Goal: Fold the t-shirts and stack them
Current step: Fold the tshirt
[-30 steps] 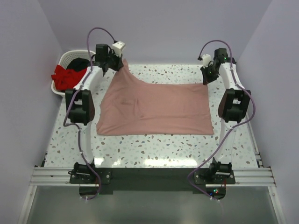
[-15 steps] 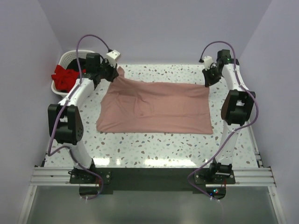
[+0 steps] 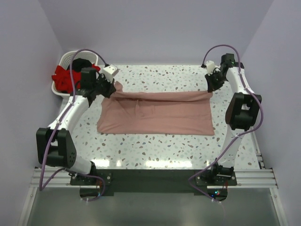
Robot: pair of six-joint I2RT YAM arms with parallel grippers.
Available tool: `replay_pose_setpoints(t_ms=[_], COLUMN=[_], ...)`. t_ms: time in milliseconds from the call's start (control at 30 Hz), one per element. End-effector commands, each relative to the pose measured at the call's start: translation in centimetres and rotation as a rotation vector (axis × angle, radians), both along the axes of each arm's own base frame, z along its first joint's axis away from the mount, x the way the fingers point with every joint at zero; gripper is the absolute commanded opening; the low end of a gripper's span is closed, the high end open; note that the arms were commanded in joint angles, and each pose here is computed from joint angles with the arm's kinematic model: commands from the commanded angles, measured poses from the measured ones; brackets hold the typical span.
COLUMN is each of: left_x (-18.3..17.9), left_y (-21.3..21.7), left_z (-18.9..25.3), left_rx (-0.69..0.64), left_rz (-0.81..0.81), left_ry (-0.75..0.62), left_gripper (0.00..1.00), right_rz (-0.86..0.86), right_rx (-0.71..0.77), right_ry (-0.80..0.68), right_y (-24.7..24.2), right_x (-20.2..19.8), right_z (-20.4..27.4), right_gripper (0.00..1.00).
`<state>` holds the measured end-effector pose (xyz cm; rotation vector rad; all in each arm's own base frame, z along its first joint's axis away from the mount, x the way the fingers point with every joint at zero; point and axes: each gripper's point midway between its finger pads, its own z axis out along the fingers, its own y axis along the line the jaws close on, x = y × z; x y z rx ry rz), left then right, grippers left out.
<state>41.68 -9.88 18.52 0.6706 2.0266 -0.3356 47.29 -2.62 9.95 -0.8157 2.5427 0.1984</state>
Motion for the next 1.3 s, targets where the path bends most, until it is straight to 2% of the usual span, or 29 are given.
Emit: replay_pose_setpoints(t_ms=[0, 233, 533, 900, 1133, 1200, 1233, 1267], left_x=[-2.1, -5.8, -7.9, -8.2, -8.5, -8.8, -9.0, -9.2], left_y=[0.7, 1.4, 2.7, 2.7, 2.5, 2.5, 2.5, 2.5], left_z=[-0.8, -4.2, -9.0, -9.8, -10.3, -10.6, -10.7, -10.8], left_rx=[0.02, 0.04, 0.098, 0.114, 0.114, 0.121, 0.124, 0.13], left_rz=[0.008, 0.036, 0.074, 0.056, 0.036, 0.023, 0.018, 0.002], left_ry=[0.025, 0.138, 0.237, 0.26, 0.278, 0.286, 0.291, 0.292], left_gripper=[0.0, 0.0, 0.0, 0.0, 0.0, 0.0, 0.0, 0.0], right_rz=[0.057, 0.08, 0.104, 0.148, 0.214, 0.233, 0.242, 0.249], right_rx=[-0.003, -0.019, -0.03, -0.039, -0.055, -0.061, -0.06, -0.059], right_ry=[-0.084, -0.041, -0.002, 0.011, 0.061, 0.072, 0.087, 0.097], right_y=[0.3, 0.1, 0.0, 0.0, 0.0, -0.1, 0.0, 0.0], right_x=[-0.1, -1.2, -2.4, -3.2, -5.1, -5.5, -6.0, -6.3], right_z=[3.0, 1.0, -1.0, -0.8, -1.1, -1.2, -1.2, -1.3], right_gripper=[0.0, 0.0, 0.0, 0.0, 0.0, 0.1, 0.19, 0.23])
